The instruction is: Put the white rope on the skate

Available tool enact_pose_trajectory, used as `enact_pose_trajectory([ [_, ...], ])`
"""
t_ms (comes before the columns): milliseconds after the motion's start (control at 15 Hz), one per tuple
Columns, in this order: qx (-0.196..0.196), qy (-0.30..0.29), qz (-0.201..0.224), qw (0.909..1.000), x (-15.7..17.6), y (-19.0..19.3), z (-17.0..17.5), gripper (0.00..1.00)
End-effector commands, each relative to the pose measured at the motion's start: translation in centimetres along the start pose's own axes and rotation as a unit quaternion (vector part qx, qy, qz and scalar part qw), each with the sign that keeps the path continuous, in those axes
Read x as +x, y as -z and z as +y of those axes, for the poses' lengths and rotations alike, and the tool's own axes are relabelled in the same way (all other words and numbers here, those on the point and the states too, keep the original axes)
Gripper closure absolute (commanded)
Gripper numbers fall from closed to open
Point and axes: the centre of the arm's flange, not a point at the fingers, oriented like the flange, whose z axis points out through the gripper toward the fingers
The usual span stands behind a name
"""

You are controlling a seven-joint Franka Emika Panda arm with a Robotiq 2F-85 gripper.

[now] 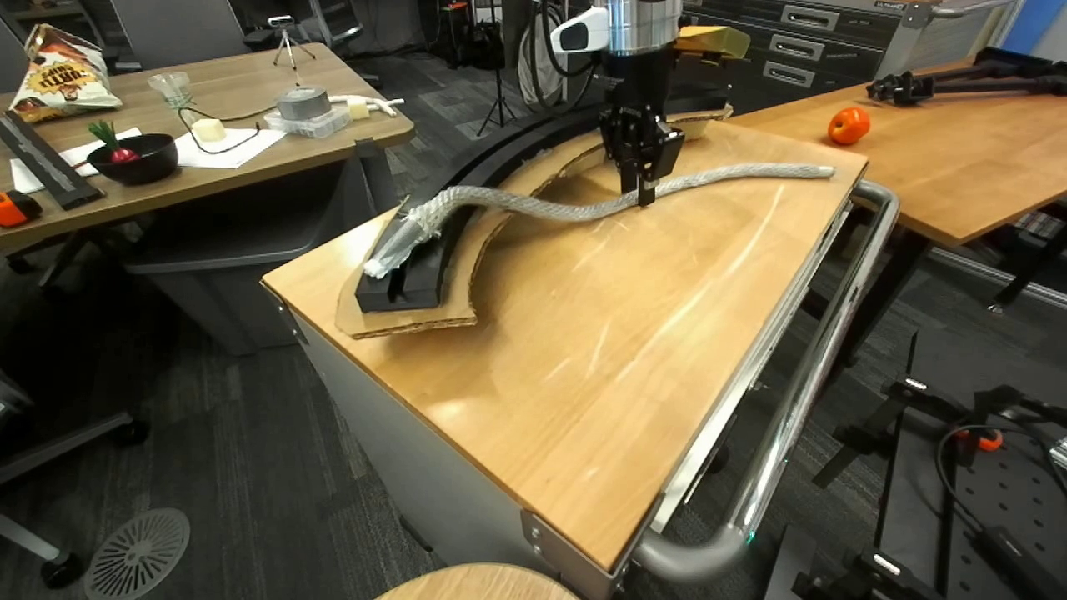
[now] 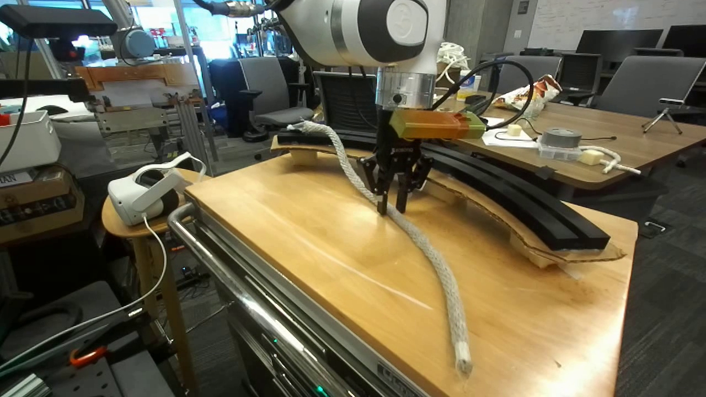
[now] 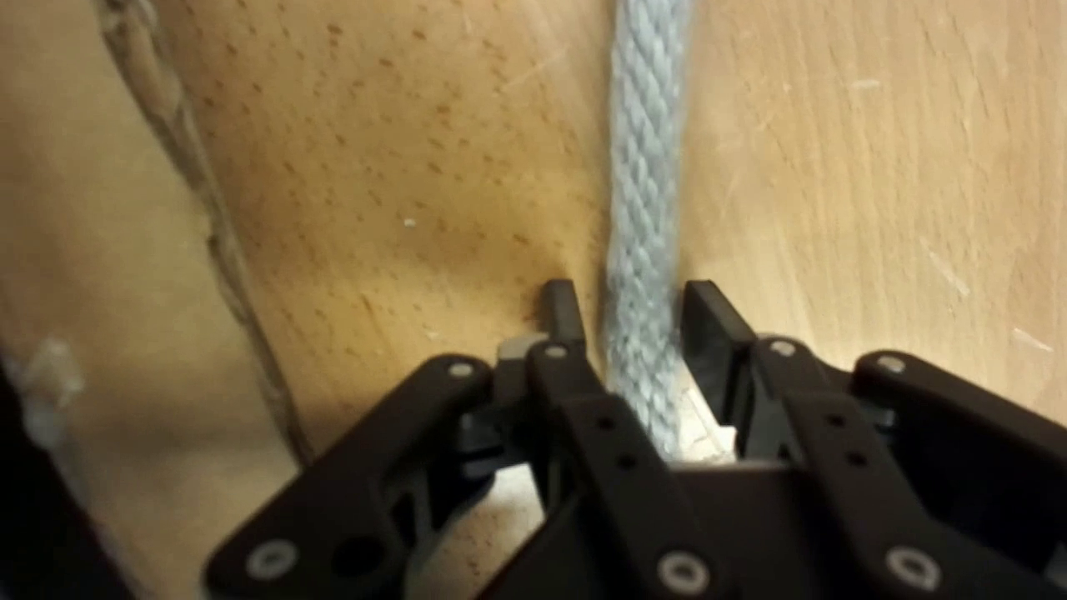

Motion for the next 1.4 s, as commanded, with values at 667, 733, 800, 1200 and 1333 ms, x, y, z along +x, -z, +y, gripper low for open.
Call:
enact_pose_trajectory([
  [667, -0.107, -0.108, -0.025, 0.988, 2.1, 4.9, -1.8, 0.92],
  [733, -0.131, -0.114, -0.032, 0.9843, 2.5, 5.8, -2.0, 0.92],
  [800, -0.154, -0.12, -0.041, 0.98, 2.9, 6.6, -2.2, 0.92],
  [1200, -0.207, -0.171, -0.044, 0.9623, 4.8, 9.9, -2.4, 0.92],
  [1333, -0.201, -0.182, -0.026, 0.962, 4.9, 10.5, -2.2, 0.92],
])
